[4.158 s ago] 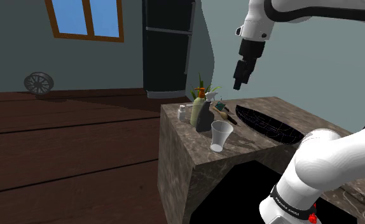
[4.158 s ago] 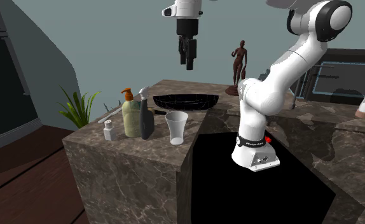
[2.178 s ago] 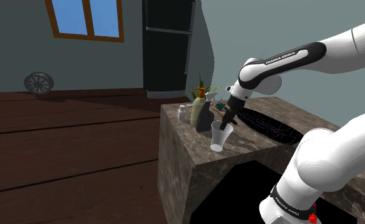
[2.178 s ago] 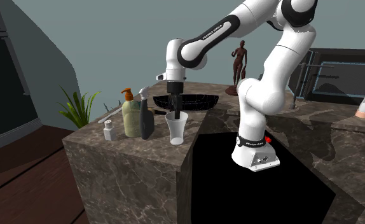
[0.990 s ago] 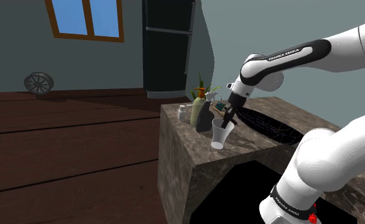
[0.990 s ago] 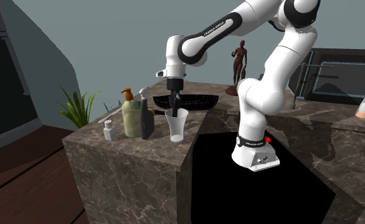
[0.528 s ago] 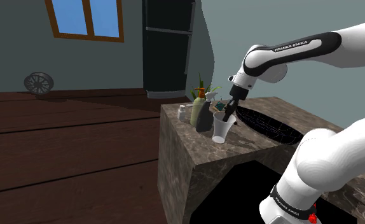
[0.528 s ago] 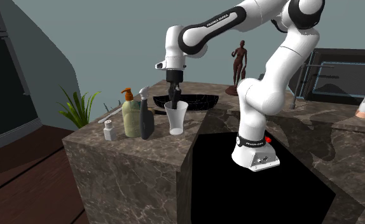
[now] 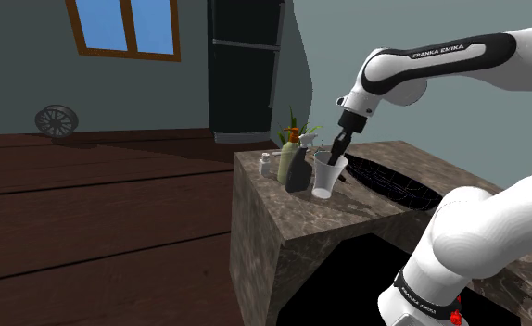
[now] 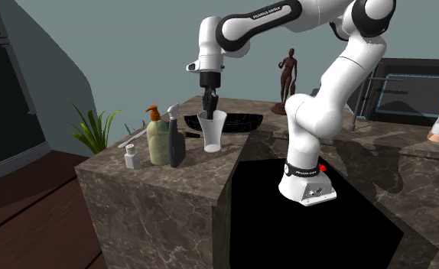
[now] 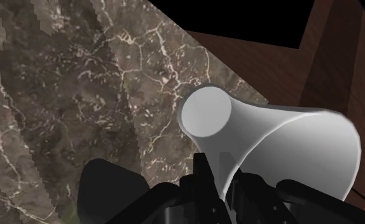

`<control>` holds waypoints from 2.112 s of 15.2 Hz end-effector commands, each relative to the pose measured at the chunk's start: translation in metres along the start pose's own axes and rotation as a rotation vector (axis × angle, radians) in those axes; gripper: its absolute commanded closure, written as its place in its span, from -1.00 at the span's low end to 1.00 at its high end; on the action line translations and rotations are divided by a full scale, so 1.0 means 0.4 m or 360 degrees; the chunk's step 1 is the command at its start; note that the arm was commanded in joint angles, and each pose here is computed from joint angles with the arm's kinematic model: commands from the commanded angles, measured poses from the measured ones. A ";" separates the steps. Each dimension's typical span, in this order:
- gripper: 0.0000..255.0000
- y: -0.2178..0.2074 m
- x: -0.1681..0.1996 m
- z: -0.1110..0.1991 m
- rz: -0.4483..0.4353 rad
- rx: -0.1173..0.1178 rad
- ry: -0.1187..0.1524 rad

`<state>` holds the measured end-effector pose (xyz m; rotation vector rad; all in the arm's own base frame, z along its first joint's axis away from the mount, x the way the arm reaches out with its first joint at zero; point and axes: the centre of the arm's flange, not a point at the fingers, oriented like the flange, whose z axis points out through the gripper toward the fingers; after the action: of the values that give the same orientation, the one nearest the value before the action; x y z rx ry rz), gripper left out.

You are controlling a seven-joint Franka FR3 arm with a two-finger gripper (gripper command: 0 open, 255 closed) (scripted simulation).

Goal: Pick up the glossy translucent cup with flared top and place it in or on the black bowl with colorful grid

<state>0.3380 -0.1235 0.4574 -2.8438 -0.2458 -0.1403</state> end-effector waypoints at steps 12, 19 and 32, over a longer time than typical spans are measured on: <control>1.00 -0.046 0.020 -0.164 0.0000 0.0000 0.0000; 1.00 0.087 -0.039 -0.249 0.0000 0.0000 0.0000; 1.00 0.446 -0.199 -0.421 0.0000 0.0000 0.0000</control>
<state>0.2853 -0.3355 0.5564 -2.8424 -0.2432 -0.1404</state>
